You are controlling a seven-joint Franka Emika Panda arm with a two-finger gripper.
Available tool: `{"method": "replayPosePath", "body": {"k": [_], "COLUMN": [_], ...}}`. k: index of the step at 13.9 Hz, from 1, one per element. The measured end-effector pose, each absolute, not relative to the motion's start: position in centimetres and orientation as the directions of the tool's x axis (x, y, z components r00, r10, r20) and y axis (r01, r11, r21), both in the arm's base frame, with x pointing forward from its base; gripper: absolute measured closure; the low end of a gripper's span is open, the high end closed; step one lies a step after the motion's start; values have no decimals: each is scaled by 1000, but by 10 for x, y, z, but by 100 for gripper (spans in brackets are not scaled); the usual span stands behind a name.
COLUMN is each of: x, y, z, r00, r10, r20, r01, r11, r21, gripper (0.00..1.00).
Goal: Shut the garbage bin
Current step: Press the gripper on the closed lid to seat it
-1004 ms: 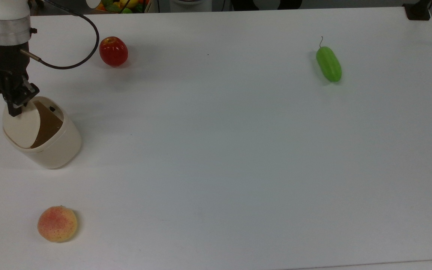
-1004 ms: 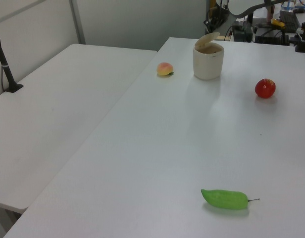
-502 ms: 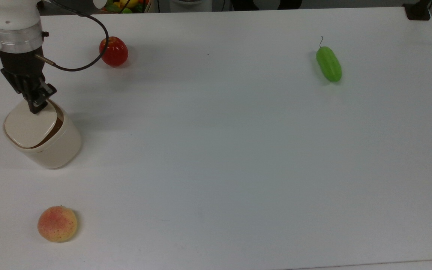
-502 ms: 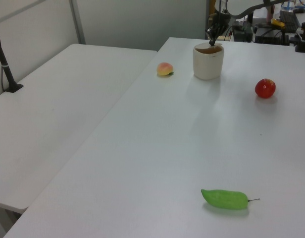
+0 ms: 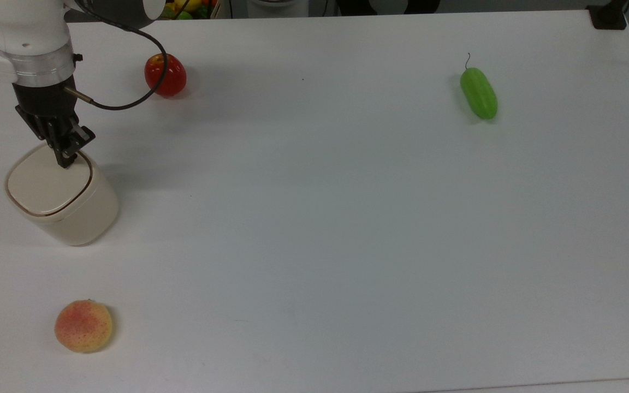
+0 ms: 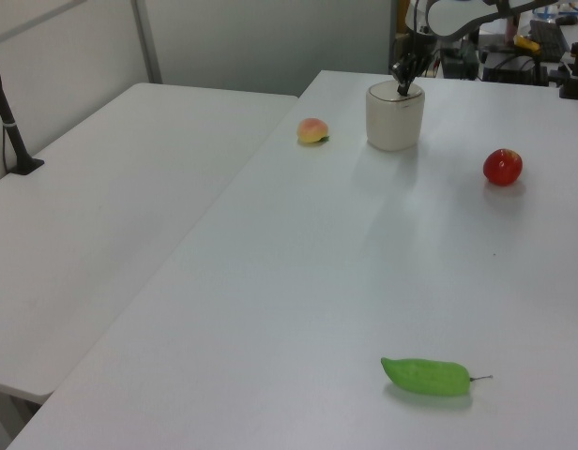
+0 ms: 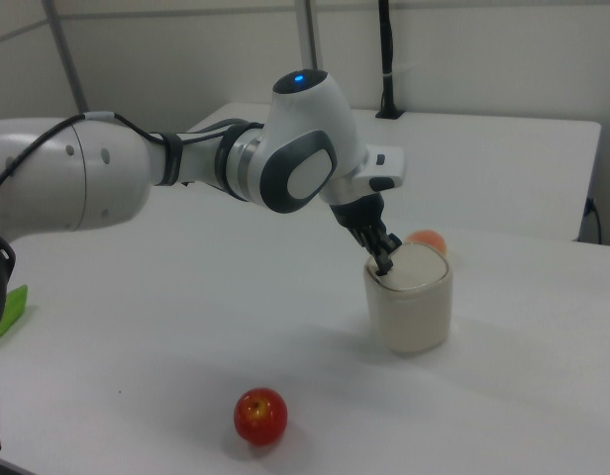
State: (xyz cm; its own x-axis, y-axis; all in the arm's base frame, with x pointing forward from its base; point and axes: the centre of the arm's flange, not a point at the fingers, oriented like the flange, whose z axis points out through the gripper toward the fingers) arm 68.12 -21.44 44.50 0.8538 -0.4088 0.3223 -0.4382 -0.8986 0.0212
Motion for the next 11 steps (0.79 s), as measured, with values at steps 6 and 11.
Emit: {"method": "replayPosePath", "body": {"k": [6,11], "x": [682,682], "y": [-215,-215], "z": [441,440], "r00": [853,853], "r10": [-414,-415], "r20": [316,316], "r01": [-443,-444], "r11": [-896,-896], "r21": [20,20], "gripper": [99,99]}}
